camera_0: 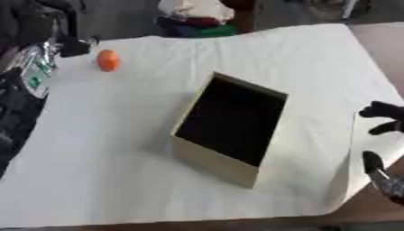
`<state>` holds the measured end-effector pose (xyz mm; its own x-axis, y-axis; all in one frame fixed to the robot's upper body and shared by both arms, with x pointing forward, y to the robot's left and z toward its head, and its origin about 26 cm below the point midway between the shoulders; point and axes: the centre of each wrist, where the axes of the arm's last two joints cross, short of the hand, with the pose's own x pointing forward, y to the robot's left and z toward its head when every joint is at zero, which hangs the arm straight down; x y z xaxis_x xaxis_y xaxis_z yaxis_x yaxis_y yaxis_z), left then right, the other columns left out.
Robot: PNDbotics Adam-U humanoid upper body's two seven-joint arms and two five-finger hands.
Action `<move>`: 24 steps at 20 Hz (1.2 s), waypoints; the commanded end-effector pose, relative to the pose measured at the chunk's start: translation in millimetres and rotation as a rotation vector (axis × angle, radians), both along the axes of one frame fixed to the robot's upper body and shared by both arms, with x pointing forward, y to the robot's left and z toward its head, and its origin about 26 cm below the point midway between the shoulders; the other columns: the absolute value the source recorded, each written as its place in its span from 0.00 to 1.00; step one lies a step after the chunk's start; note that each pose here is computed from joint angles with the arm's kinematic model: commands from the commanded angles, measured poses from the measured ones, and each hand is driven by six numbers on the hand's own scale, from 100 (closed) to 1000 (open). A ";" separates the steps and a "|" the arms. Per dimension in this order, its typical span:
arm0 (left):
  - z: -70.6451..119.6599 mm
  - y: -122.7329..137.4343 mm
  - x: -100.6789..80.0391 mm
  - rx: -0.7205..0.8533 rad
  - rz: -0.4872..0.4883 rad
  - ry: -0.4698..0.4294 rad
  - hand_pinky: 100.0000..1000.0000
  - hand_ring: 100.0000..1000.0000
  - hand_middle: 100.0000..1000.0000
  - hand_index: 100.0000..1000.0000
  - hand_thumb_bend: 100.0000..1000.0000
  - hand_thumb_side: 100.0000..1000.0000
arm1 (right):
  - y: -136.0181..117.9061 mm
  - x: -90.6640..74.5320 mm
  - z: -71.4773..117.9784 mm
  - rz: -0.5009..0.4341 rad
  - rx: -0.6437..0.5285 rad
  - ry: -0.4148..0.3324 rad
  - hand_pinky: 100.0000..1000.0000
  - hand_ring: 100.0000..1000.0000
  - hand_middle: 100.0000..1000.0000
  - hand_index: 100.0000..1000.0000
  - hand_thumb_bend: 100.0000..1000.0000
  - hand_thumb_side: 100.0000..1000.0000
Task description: Pick up objects on the table and place them in the box.
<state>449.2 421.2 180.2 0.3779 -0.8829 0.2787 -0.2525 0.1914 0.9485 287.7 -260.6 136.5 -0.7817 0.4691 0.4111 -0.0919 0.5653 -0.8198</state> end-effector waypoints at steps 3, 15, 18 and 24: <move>18.1 11.4 -1.3 0.023 0.009 0.022 0.79 0.73 0.75 0.91 0.47 0.56 | -1.2 0.0 7.2 0.009 -0.012 -0.021 0.63 0.88 0.78 0.97 0.00 0.23; 10.6 10.5 4.4 0.050 0.054 0.076 0.79 0.72 0.75 0.87 0.38 0.48 | 4.2 2.1 10.7 0.019 0.000 -0.033 0.62 0.88 0.78 0.97 0.00 0.25; 8.4 9.3 5.0 0.059 0.062 0.077 0.79 0.72 0.74 0.87 0.36 0.47 | 5.3 2.4 11.2 0.019 0.003 -0.035 0.62 0.88 0.78 0.97 0.00 0.25; 5.3 6.9 5.7 0.062 0.063 0.074 0.78 0.71 0.74 0.86 0.33 0.45 | 6.6 3.1 12.4 0.019 0.007 -0.040 0.62 0.88 0.78 0.97 0.00 0.26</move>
